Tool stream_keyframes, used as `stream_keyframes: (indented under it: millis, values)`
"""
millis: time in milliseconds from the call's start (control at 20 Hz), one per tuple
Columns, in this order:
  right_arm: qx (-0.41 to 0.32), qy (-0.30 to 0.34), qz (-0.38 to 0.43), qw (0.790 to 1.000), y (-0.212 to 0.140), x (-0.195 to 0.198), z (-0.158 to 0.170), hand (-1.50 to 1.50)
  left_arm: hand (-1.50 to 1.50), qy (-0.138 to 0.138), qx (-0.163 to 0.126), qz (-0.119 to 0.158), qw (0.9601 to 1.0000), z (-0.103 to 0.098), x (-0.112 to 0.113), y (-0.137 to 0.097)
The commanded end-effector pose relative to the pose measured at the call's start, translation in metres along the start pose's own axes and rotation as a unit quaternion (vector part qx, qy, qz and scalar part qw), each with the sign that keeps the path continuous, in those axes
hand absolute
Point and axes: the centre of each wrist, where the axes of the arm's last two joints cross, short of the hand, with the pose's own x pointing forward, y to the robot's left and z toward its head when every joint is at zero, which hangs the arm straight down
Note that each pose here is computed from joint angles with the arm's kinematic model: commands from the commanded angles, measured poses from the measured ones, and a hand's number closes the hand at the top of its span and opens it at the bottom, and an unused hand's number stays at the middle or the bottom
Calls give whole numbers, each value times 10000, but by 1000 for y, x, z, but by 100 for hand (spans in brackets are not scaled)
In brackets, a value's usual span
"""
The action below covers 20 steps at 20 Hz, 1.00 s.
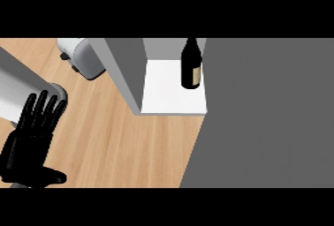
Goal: Pick up the wine, place it into the cabinet and close the cabinet
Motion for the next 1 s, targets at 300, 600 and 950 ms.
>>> stream_keyframes:
  millis: [300,600,950]
  values:
    - [181,-754,-734,9943,11,43,-11,150,-150,4,-96,-48,9999,1,19,30]
    - [265,-758,-866,9930,14,31,-24,150,-150,-6,-182,-18,9998,0,27,38]
    - [353,-674,-666,9949,8,24,-50,150,-150,37,-250,-11,9997,-5,26,47]
